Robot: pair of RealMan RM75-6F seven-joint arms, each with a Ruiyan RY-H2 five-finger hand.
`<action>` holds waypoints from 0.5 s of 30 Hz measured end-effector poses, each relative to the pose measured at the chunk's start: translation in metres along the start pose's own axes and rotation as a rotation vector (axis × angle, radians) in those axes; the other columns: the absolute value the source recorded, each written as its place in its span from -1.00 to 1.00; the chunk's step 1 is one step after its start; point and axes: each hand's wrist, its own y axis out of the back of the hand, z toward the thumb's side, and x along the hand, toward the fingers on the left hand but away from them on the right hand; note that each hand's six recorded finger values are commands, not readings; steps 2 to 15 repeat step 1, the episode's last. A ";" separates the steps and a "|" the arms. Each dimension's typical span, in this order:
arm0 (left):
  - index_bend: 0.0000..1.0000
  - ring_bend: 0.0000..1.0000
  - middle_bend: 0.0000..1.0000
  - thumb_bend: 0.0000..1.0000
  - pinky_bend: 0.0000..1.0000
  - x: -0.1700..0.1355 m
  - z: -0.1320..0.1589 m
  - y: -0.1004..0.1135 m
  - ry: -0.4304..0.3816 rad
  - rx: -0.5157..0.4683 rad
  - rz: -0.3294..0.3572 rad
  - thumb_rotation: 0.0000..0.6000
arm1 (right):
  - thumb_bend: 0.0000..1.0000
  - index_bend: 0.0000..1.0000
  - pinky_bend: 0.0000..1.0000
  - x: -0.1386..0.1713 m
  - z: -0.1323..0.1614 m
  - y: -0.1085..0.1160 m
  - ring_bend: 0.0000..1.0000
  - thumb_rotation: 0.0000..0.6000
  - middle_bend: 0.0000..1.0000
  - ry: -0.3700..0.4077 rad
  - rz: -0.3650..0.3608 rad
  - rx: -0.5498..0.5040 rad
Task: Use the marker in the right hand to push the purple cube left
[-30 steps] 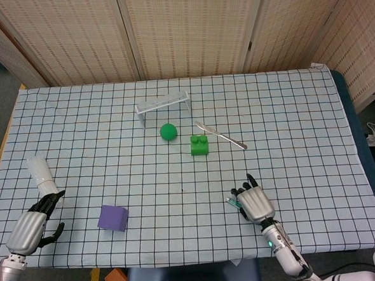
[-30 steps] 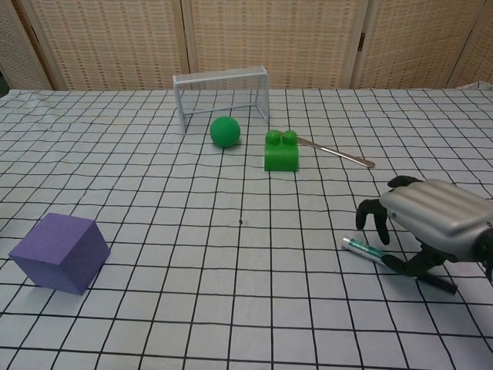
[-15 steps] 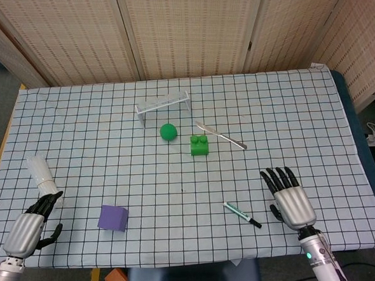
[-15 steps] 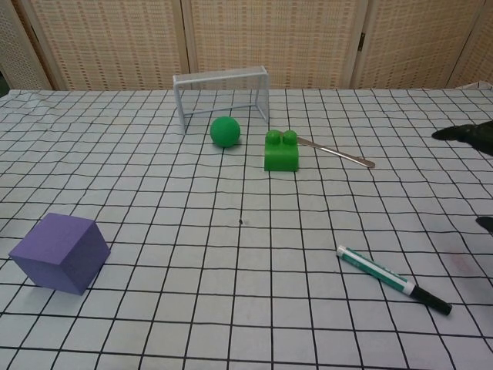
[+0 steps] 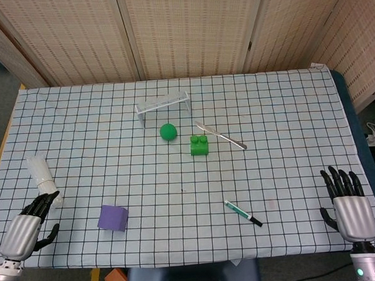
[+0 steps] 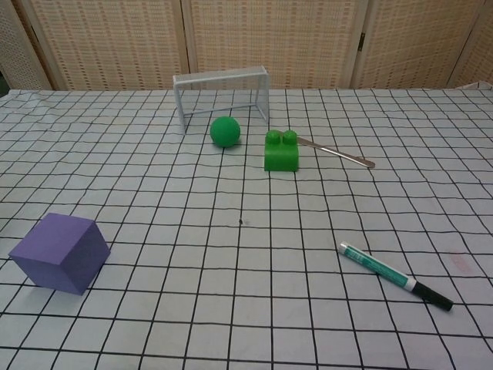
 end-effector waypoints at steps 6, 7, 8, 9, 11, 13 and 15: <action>-1.00 -0.79 -0.74 -0.12 -0.41 0.000 0.000 0.000 0.000 0.000 0.000 1.00 | -0.58 -1.00 -1.00 0.000 -0.002 0.000 -1.00 1.00 -1.00 -0.003 0.000 0.002; -1.00 -0.79 -0.74 -0.12 -0.41 0.000 0.000 0.000 0.000 0.000 0.000 1.00 | -0.58 -1.00 -1.00 0.000 -0.002 0.000 -1.00 1.00 -1.00 -0.003 0.000 0.002; -1.00 -0.79 -0.74 -0.12 -0.41 0.000 0.000 0.000 0.000 0.000 0.000 1.00 | -0.58 -1.00 -1.00 0.000 -0.002 0.000 -1.00 1.00 -1.00 -0.003 0.000 0.002; -1.00 -0.79 -0.74 -0.12 -0.41 0.000 0.000 0.000 0.000 0.000 0.000 1.00 | -0.58 -1.00 -1.00 0.000 -0.002 0.000 -1.00 1.00 -1.00 -0.003 0.000 0.002; -1.00 -0.79 -0.74 -0.12 -0.41 0.000 0.000 0.000 0.000 0.000 0.000 1.00 | -0.58 -1.00 -1.00 0.000 -0.002 0.000 -1.00 1.00 -1.00 -0.003 0.000 0.002; -1.00 -0.79 -0.74 -0.12 -0.41 0.000 0.000 0.000 0.000 0.000 0.000 1.00 | -0.58 -1.00 -1.00 0.000 -0.002 0.000 -1.00 1.00 -1.00 -0.003 0.000 0.002; -1.00 -0.79 -0.74 -0.12 -0.41 0.000 0.000 0.000 0.000 0.000 0.000 1.00 | -0.58 -1.00 -1.00 0.000 -0.002 0.000 -1.00 1.00 -1.00 -0.003 0.000 0.002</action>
